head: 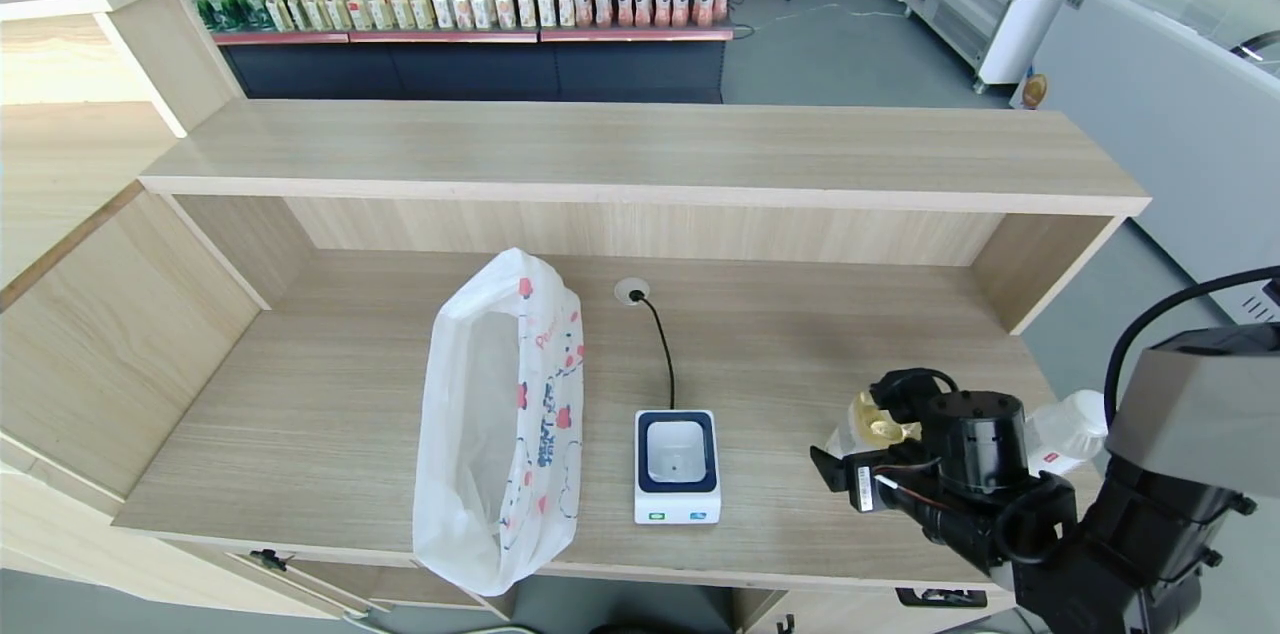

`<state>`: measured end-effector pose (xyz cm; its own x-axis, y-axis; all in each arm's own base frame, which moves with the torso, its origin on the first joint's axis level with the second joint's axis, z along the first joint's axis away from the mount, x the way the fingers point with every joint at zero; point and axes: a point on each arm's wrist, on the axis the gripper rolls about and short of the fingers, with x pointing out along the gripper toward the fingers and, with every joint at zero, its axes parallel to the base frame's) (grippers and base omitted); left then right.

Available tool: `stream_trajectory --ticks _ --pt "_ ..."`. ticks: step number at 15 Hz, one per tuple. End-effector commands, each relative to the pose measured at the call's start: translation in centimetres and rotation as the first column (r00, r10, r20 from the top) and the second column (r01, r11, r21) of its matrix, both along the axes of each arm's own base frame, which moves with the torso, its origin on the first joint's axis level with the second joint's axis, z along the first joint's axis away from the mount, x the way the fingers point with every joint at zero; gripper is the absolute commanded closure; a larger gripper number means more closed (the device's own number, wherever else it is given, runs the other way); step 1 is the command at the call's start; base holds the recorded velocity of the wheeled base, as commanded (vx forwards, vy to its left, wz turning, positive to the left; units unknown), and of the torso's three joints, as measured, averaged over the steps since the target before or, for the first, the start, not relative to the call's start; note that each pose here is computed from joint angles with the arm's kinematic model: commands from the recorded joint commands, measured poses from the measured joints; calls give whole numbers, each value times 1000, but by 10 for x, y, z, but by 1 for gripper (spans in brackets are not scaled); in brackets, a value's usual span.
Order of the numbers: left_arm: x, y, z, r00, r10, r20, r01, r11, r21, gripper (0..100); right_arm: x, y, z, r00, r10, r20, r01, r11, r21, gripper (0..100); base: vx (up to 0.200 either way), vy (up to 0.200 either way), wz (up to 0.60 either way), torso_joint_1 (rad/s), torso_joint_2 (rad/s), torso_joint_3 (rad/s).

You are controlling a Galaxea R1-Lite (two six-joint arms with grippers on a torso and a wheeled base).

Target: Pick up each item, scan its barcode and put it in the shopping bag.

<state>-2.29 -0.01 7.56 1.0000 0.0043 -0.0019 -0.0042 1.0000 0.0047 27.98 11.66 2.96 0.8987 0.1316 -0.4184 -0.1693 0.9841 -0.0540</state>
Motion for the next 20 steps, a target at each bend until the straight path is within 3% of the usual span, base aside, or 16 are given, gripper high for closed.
stream_trajectory --ticks 1,7,13,14,20 --pt "0 0 0 1000 0 0 0 1000 0 0 8 6 -6 1000 6 11 -6 1000 4 0 0 0 0 0 0 0" --pt "0 0 0 1000 0 0 0 1000 0 0 24 12 -6 999 3 51 -4 1000 16 0 0 0 0 0 0 0" --pt "0 0 0 1000 0 0 0 1000 0 0 33 10 -15 996 27 87 -22 998 -57 0 0 0 0 0 0 0" --pt "0 0 0 1000 0 0 0 1000 0 0 35 9 -17 995 24 93 -19 998 -64 100 0 0 0 0 0 0" --pt "0 0 0 1000 0 0 0 1000 0 0 49 9 -15 989 34 142 -21 996 -91 100 0 0 0 0 0 0"
